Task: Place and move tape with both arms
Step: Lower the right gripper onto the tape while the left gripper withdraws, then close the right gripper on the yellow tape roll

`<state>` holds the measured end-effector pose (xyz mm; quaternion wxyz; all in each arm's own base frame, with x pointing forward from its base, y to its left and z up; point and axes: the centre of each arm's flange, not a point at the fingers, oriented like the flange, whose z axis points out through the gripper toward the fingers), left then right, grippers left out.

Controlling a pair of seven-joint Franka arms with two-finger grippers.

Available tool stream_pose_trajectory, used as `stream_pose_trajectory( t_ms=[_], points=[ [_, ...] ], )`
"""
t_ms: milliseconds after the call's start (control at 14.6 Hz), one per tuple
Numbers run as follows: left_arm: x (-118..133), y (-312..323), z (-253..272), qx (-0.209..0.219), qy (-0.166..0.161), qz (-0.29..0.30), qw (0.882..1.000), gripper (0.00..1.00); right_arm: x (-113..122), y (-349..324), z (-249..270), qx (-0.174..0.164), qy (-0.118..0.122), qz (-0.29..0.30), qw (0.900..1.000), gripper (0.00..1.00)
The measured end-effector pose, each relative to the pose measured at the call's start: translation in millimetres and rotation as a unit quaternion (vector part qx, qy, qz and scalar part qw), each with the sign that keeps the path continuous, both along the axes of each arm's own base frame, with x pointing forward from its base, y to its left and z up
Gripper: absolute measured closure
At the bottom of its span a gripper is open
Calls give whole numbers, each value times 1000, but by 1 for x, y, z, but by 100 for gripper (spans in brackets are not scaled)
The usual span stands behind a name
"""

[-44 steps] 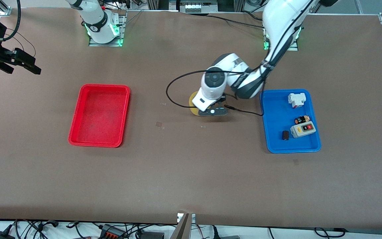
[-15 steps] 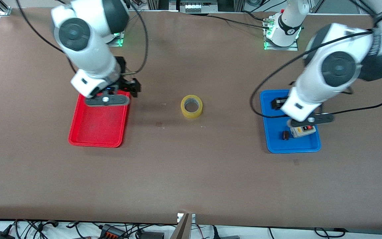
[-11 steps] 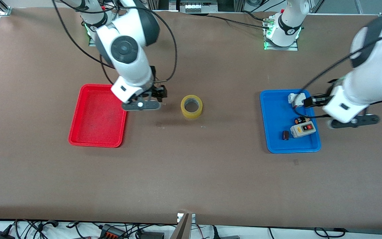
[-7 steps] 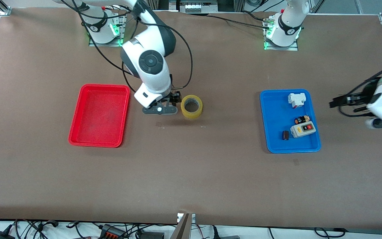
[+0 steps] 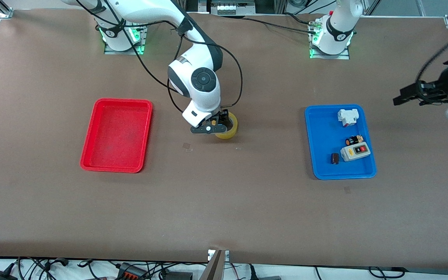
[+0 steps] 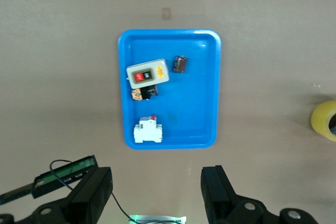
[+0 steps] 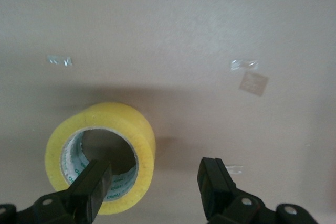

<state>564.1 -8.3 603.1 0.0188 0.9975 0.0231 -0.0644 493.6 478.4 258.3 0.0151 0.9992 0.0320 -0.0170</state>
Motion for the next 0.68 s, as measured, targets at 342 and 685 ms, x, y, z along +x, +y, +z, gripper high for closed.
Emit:
stream_pose_trajectory(
  t_ms=[342, 685],
  points=[
    [-13, -6, 12, 2, -25, -4, 1000, 0, -10, 12, -39, 2, 0, 11, 1000, 1],
    [-9, -8, 15, 1, -37, -5, 999, 0, -13, 12, -56, -4, 5, 12, 1000, 5]
  ],
)
